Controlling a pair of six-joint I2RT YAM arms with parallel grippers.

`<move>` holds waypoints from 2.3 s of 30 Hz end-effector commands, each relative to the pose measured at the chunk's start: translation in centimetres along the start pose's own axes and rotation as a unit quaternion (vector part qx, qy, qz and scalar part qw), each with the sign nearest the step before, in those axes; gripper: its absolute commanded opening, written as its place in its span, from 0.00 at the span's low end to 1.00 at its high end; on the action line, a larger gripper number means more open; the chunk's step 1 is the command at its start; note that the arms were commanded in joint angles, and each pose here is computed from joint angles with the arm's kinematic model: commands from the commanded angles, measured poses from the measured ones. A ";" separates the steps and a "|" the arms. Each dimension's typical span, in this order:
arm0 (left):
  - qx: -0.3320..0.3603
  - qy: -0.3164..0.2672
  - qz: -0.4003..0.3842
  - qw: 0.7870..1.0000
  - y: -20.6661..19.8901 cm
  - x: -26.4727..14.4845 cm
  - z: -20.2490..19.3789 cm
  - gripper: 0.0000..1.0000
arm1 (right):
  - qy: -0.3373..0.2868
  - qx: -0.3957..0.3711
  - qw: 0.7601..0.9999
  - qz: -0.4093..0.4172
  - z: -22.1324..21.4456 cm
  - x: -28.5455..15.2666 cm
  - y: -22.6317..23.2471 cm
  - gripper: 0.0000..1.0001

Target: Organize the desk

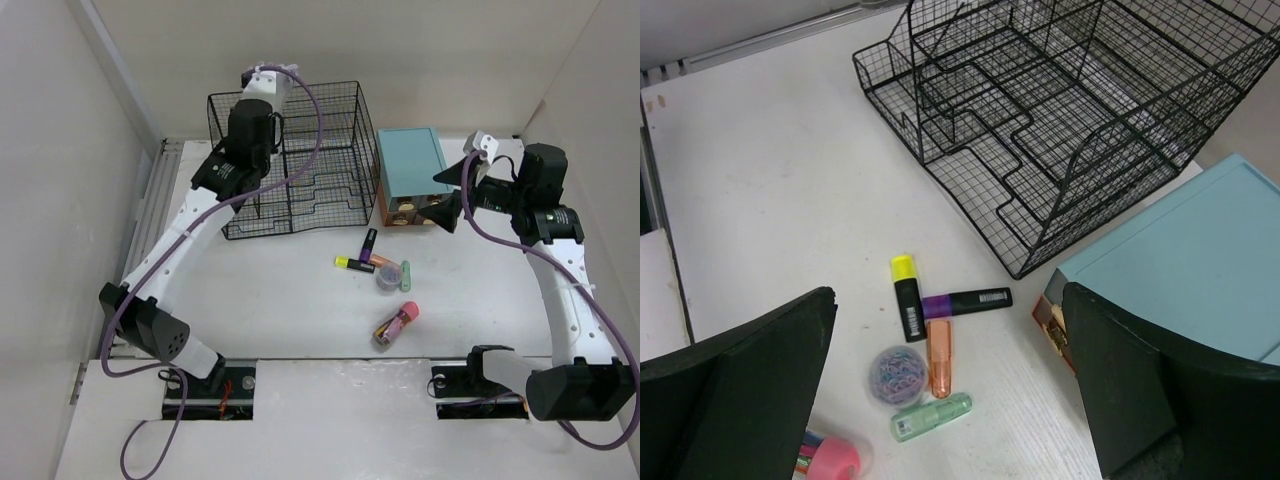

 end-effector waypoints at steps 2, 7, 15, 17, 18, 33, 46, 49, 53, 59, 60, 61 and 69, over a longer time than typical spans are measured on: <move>-0.079 -0.119 0.003 0.990 2.0 -0.7 8.0 0.00 | -0.013 -0.020 1.000 0.011 0.7 -0.1 0.3 1.00; -0.092 -0.100 -0.019 0.990 0.7 2.0 6.5 0.00 | -0.013 -0.020 1.000 0.011 0.7 -0.1 0.3 1.00; -0.106 -0.102 -0.003 0.989 0.0 4.7 5.5 0.00 | -0.009 -0.017 1.000 0.012 0.4 0.0 0.1 1.00; -0.111 -0.109 0.004 0.988 -0.1 5.3 5.5 0.00 | -0.007 -0.017 1.000 0.013 0.1 0.1 0.1 1.00; -0.110 -0.105 0.010 0.988 -0.2 5.8 4.9 0.00 | -0.004 -0.013 1.000 0.013 -0.1 0.1 0.1 1.00; -0.129 -0.125 0.060 0.982 -0.9 8.7 -1.6 0.00 | 0.006 -0.019 1.000 0.022 -1.0 0.3 -0.1 1.00; -0.146 -0.125 0.064 0.979 -1.2 9.4 -4.9 0.00 | 0.013 -0.018 0.999 0.039 -1.8 0.5 0.1 1.00; -0.145 -0.115 0.063 0.981 -1.4 9.5 -5.9 0.00 | 0.015 -0.014 0.999 0.040 -1.9 0.5 0.2 1.00; -0.142 -0.092 0.056 0.984 -2.3 10.1 -8.4 0.00 | 0.013 -0.023 0.999 0.039 -1.5 0.4 0.2 1.00; -0.127 -0.068 0.050 0.988 -3.2 10.1 -11.0 0.00 | 0.011 -0.023 0.999 0.043 -1.5 0.4 0.3 1.00; -0.127 -0.067 0.055 0.988 -3.0 10.1 -11.0 0.00 | 0.011 -0.023 0.999 0.043 -1.5 0.4 0.3 1.00; -0.122 -0.067 0.050 0.989 -3.6 9.9 -11.3 0.00 | 0.013 -0.018 0.999 0.044 -1.6 0.4 0.4 1.00; -0.107 -0.068 0.057 0.990 -3.7 8.4 -11.6 0.00 | 0.011 -0.018 0.999 0.048 -1.6 0.4 0.5 1.00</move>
Point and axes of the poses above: each gripper's point midway between its finger pads, its own x axis out along the fingers, its own y axis along the line the jaws close on, z = x × y, the point moved 1 cm from there along -x, back along the fingers, and after that the axes turned 7 degrees about x, right-handed, at the moved point
